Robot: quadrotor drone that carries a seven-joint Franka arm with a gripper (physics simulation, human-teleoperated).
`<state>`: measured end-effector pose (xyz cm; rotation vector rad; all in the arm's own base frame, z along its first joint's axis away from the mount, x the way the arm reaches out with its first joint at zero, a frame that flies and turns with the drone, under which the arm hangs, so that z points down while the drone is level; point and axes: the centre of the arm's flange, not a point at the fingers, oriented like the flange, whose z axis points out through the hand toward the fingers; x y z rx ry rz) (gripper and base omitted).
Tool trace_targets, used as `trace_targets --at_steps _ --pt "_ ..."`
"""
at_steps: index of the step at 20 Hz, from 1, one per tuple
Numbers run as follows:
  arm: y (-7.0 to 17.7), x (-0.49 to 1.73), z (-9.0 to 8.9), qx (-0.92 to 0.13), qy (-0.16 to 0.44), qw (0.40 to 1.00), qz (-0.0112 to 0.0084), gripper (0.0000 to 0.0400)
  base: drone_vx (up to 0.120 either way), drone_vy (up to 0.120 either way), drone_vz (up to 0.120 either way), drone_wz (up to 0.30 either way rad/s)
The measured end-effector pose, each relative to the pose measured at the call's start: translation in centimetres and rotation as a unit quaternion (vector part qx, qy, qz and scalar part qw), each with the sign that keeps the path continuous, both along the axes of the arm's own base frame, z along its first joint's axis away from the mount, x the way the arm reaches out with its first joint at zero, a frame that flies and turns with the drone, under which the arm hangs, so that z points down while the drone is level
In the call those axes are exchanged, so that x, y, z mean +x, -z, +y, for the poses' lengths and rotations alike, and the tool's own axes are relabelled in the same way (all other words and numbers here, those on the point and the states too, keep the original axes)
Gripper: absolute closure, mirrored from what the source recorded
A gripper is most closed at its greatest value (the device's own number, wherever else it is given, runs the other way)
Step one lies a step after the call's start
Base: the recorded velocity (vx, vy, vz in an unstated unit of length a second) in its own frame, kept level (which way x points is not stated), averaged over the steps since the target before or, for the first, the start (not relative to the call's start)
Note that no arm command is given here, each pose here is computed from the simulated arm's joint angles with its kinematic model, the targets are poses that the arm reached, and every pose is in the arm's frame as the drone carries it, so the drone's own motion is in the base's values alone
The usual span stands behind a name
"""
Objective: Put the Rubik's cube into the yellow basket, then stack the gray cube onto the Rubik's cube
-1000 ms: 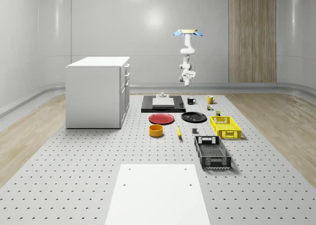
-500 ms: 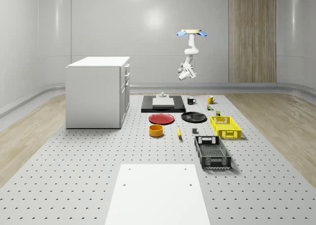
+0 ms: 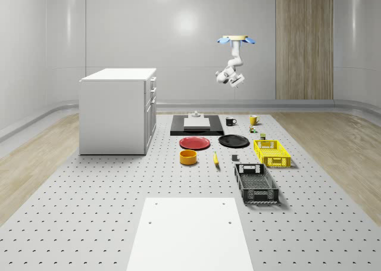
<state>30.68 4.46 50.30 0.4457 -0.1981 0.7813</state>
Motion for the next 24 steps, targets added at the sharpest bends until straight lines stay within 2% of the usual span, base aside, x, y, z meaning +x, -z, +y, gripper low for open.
trace_targets --at_steps 4,8,18,24 --pt "0.9 0.01 -2.2 -0.120 0.004 0.993 0.0019 0.0000 0.120 0.120 0.000 0.000" --pt "1.1 0.01 -3.4 -0.179 0.005 0.984 0.0034 0.0000 0.120 0.120 0.000 0.000" --pt "1.2 0.00 -4.3 -0.226 0.006 0.974 0.0050 0.0000 0.120 0.120 0.000 0.000" --pt "1.2 0.00 -4.4 -0.232 0.006 0.973 0.0052 0.0000 0.120 0.000 -0.100 0.000"
